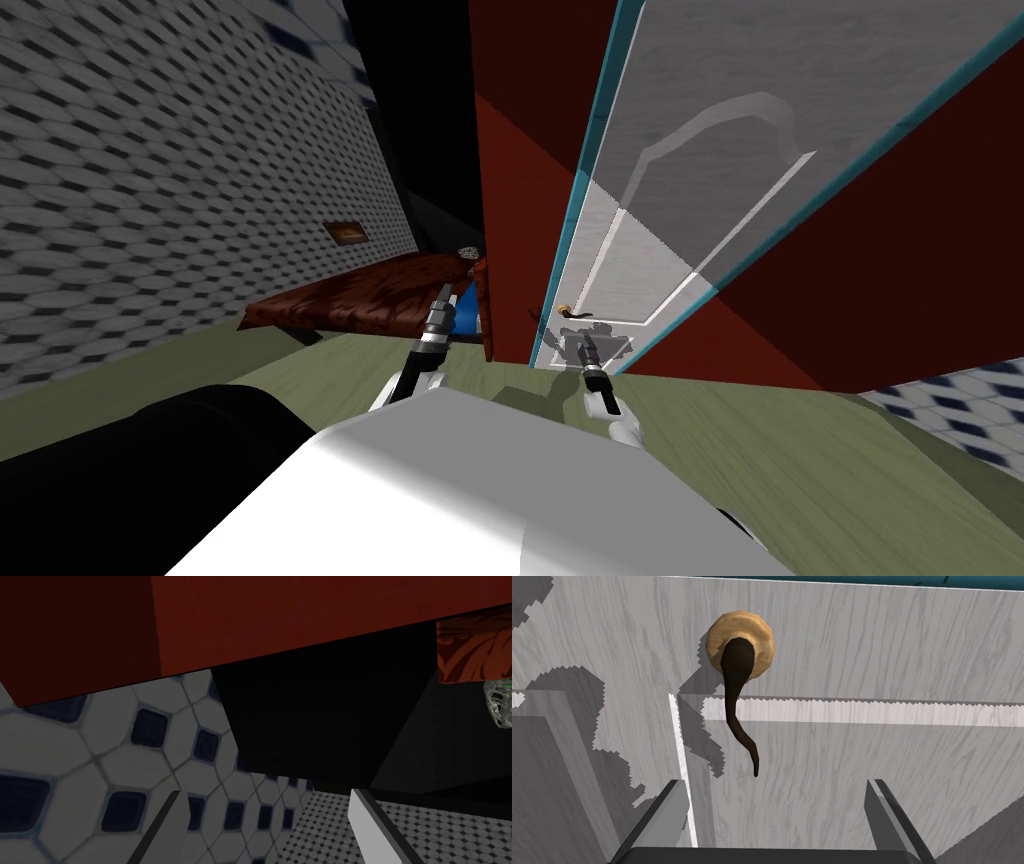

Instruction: Pull the door open

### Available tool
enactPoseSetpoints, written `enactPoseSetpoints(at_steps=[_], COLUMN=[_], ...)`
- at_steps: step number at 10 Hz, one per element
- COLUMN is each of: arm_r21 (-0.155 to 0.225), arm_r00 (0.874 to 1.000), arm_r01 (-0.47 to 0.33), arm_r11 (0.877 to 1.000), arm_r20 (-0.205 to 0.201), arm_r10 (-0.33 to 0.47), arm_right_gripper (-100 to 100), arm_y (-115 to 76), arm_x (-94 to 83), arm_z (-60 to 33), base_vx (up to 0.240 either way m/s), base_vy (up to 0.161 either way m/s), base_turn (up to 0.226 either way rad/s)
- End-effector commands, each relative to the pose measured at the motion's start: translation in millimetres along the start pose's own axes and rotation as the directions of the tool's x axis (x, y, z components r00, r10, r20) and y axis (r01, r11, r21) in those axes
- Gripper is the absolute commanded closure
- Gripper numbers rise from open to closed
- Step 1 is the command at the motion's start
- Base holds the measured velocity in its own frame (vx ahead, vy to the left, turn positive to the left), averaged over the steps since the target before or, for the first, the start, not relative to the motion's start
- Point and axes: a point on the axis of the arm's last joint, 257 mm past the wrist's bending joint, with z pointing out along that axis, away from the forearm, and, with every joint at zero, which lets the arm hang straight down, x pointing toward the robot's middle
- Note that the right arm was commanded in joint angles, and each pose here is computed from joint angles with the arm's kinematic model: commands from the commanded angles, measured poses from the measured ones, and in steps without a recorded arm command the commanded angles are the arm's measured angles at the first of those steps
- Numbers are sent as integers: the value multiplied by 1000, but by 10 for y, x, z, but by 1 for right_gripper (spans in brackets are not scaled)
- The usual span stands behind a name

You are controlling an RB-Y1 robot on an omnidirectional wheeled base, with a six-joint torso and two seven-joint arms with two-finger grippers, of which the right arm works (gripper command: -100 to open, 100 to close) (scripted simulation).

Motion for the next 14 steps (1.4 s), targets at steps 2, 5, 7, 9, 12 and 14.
enactPoseSetpoints(at_steps=[2,5,7,9,12,14], arm_r21=[24,48,71,73,83,85], arm_r00=[1000,1000,1000,1000,999,997], arm_r01=[5,11,16,17,13,13], arm_r11=[1000,999,997,997,997,996], arm_r20=[-1,0,1,1,52,72], arm_r10=[-5,-11,-16,-17,-18,-19], arm_right_gripper=[-100,-100,-100,-100,-100,-100], arm_y=[-97,-192,-273,-280,-346,-362], arm_x=[-29,-70,-111,-110,-569,-758], arm_z=[15,22,24,31,-176,-268], base_vx=[21,15,21,22,175,175], base_vy=[-74,-78,-93,-70,73,68], base_turn=[116,128,140,87,182,96])
